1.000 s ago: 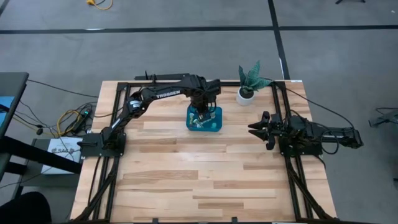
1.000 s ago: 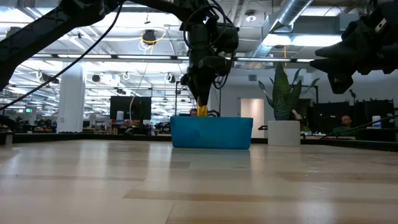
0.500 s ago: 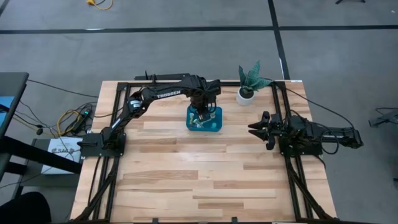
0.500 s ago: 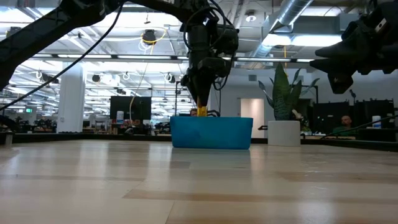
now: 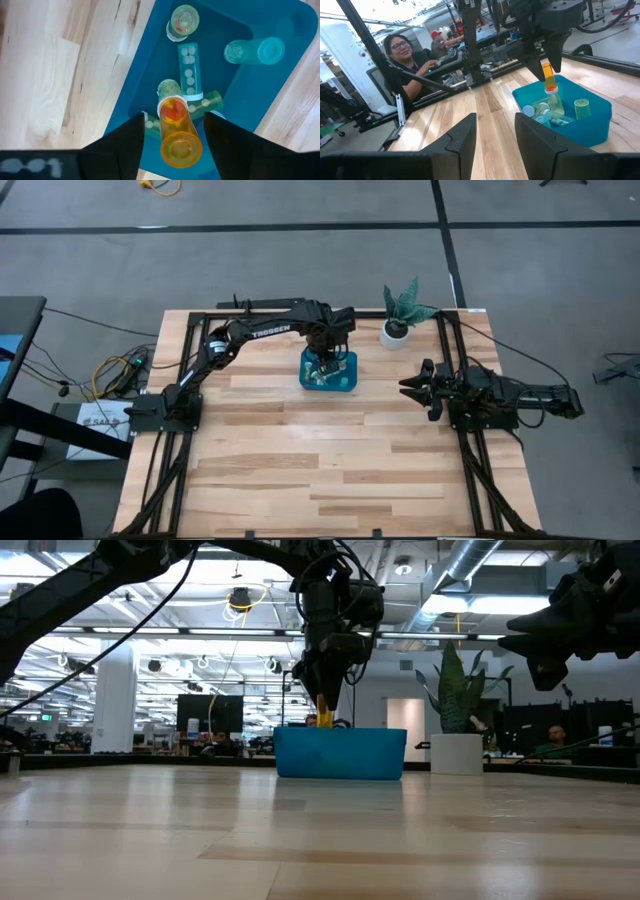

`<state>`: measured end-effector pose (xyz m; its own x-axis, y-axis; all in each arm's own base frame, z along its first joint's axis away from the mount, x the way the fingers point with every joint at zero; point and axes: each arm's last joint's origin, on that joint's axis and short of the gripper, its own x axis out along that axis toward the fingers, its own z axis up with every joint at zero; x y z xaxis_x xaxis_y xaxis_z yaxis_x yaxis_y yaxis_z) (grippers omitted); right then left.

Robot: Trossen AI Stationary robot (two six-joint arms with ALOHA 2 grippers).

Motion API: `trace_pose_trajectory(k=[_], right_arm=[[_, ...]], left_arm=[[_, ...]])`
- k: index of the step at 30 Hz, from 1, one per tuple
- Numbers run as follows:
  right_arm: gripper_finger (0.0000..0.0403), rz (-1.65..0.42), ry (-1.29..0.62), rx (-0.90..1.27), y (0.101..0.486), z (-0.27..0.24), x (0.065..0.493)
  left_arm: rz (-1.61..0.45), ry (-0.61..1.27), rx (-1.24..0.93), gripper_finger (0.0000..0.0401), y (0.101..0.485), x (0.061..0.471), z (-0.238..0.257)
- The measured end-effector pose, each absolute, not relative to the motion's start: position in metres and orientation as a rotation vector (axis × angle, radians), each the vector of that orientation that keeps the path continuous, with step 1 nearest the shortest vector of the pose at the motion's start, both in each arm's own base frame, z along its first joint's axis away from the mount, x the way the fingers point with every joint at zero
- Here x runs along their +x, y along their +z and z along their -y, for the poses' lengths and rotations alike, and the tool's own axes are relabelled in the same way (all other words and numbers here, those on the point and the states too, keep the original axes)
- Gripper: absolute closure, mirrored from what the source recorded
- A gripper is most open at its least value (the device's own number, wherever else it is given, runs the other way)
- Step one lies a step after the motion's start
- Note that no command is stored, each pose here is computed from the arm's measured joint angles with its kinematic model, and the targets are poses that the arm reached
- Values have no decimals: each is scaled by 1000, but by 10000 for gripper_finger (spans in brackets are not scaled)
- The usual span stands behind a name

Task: Pick and place pill bottles into a basket
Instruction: Return to Home Position

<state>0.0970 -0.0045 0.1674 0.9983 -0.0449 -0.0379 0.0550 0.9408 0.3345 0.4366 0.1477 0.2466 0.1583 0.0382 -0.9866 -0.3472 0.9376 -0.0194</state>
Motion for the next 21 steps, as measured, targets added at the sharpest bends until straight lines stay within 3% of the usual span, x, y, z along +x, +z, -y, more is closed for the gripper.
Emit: trace_pose_trajectory(k=[10,21], right_arm=[[274,-30,-51,342,167,5,97],[274,-30,-51,342,167,5,97]], left_arm=[[-1369,269,-283,180,254,437,-147],[-1277,316,-267,176,304,421,-147]])
